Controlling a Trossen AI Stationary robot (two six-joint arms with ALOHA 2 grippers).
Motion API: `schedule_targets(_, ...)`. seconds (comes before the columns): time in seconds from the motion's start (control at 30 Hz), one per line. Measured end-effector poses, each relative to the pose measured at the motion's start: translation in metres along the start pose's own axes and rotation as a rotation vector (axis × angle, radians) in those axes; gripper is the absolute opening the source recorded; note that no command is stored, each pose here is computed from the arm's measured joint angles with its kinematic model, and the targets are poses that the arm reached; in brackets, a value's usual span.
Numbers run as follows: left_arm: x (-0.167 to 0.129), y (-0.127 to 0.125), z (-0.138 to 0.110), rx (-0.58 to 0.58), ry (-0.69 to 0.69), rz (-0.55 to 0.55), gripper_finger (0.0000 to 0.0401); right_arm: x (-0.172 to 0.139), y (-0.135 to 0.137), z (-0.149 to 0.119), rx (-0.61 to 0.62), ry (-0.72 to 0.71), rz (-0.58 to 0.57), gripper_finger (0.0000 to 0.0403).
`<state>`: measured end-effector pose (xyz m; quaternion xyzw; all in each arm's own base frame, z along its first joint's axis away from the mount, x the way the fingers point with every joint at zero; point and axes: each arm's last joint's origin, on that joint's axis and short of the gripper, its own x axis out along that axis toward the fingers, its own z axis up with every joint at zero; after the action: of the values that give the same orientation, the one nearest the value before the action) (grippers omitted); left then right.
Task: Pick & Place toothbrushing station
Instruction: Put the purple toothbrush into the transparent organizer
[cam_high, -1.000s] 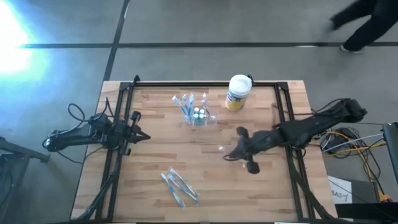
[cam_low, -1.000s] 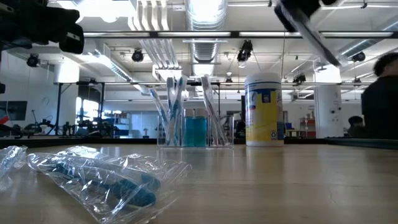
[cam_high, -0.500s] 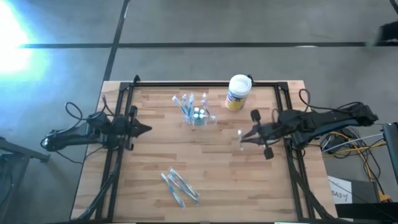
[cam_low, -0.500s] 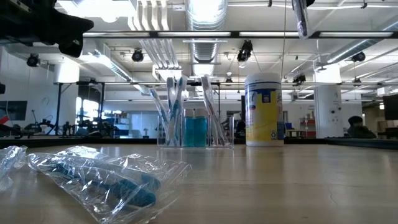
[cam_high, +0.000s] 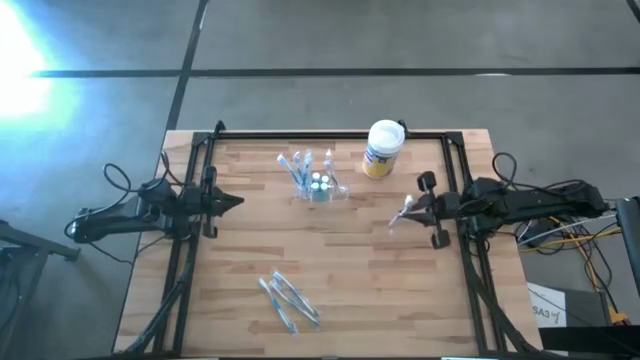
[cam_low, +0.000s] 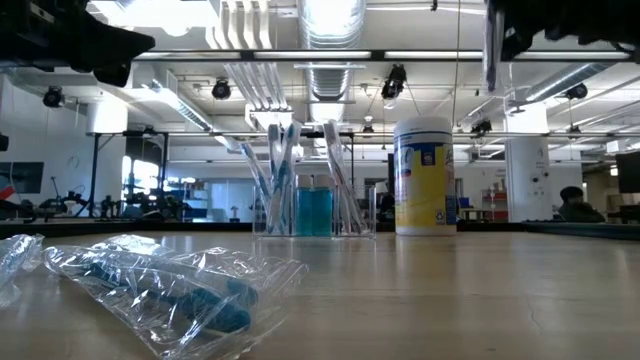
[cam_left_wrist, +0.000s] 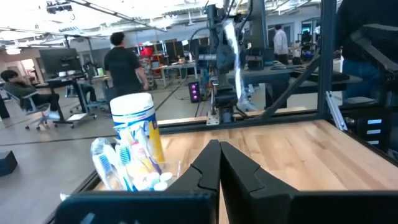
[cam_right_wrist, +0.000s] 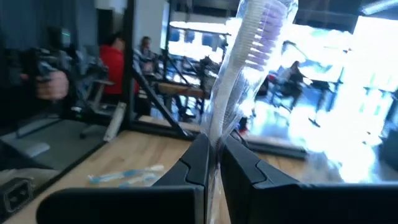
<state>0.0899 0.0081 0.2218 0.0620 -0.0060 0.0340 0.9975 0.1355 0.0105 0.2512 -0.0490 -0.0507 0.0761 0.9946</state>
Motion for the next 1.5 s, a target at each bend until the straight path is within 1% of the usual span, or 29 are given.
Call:
schedule_targets(0.13,0.000,0.000,0.000,0.000,0.000,0.001,0.0007,-0.004,-0.003,-0.022,0.029,0.021,-0.043,0.0018)
schedule_targets(0.23,0.000,0.000,0.000,0.006,0.002,0.002,0.0003,-0.007,-0.004,-0.032,0.025,-0.007,-0.069,0.0018)
schedule_targets(0.33,0.000,0.000,0.000,0.011,0.003,0.002,0.0004,-0.009,-0.004,-0.039,0.024,-0.020,-0.108,0.0018)
schedule_targets(0.47,0.000,0.000,-0.001,-0.014,0.005,0.015,0.0009,-0.010,-0.004,-0.048,0.021,0.007,-0.133,0.0018)
schedule_targets(0.57,0.000,0.001,-0.001,-0.020,0.009,0.049,0.0009,-0.011,-0.004,-0.049,0.006,0.015,-0.145,0.0018)
schedule_targets(0.7,0.000,0.002,-0.001,-0.026,0.013,0.072,0.0005,-0.012,-0.005,-0.054,0.006,0.035,-0.206,0.0018)
schedule_targets(0.8,0.000,0.002,-0.002,-0.026,0.021,0.071,0.0006,-0.013,-0.004,-0.061,-0.020,0.053,-0.202,0.0018)
schedule_targets(0.93,0.000,0.002,-0.002,-0.026,0.022,0.072,0.0015,-0.018,-0.003,-0.063,-0.039,0.000,-0.206,0.0018)
schedule_targets(1.03,0.000,0.002,-0.002,-0.026,0.022,0.071,0.0016,-0.021,-0.003,-0.061,-0.031,-0.019,-0.208,0.0018)
schedule_targets(1.3,0.000,0.002,-0.003,-0.026,0.036,0.070,0.0004,-0.029,-0.004,-0.063,-0.023,0.003,-0.228,0.0018)
schedule_targets(1.5,0.000,0.002,-0.003,-0.022,0.039,0.087,0.0018,-0.031,-0.004,-0.062,-0.014,-0.001,-0.233,0.0018)
